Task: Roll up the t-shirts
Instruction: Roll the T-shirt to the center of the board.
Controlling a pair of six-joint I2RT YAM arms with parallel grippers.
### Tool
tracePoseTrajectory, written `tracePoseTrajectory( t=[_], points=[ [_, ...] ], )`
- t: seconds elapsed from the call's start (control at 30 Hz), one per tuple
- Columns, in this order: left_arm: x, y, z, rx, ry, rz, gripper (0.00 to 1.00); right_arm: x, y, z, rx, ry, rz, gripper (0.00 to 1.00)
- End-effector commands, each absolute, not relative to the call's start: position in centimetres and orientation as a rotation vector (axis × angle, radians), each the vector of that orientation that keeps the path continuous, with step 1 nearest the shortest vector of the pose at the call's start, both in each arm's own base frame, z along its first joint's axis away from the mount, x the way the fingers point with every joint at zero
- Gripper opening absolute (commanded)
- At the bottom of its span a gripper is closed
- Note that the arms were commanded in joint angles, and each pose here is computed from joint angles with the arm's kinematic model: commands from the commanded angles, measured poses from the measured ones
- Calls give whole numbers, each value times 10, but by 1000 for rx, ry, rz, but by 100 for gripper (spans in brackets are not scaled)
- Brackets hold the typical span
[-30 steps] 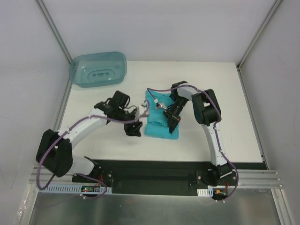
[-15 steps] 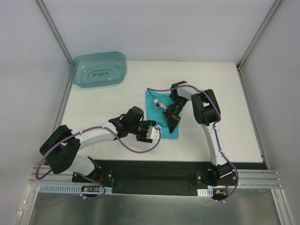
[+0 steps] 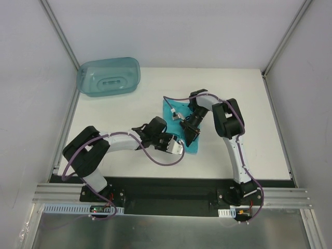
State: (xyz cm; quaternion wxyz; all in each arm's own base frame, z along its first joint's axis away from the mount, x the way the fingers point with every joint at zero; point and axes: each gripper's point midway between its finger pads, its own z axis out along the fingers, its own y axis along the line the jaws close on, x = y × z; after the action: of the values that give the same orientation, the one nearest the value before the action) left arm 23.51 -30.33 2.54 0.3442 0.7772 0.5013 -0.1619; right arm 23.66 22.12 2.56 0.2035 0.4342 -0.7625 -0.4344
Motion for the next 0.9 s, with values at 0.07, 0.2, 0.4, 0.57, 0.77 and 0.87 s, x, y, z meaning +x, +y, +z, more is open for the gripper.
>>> tracePoseTrajectory(
  t=[0.07,0.2,0.4,0.57,0.77,0.87],
  points=[
    [216,-292,-1,2195,1332,-469,10,258,194,110,1186,-2272,-1334,84],
    [204,-291,3,2196,1383,-567,0,292,139,169,1383,-2640,-1199,100],
    [205,-302,18,2072,1612,-756,0,387,53,318,1646,-3972,2,96],
    [209,-309,38,1907,1795,-941,0,344,118,358,1475,-3919,-1065,99],
    [203,-311,52,1813,1878,-1113,0,319,149,259,2348,-3449,16,96],
    [203,-313,60,1755,1921,-1214,0,279,159,188,2719,-3075,33,96]
  ],
)
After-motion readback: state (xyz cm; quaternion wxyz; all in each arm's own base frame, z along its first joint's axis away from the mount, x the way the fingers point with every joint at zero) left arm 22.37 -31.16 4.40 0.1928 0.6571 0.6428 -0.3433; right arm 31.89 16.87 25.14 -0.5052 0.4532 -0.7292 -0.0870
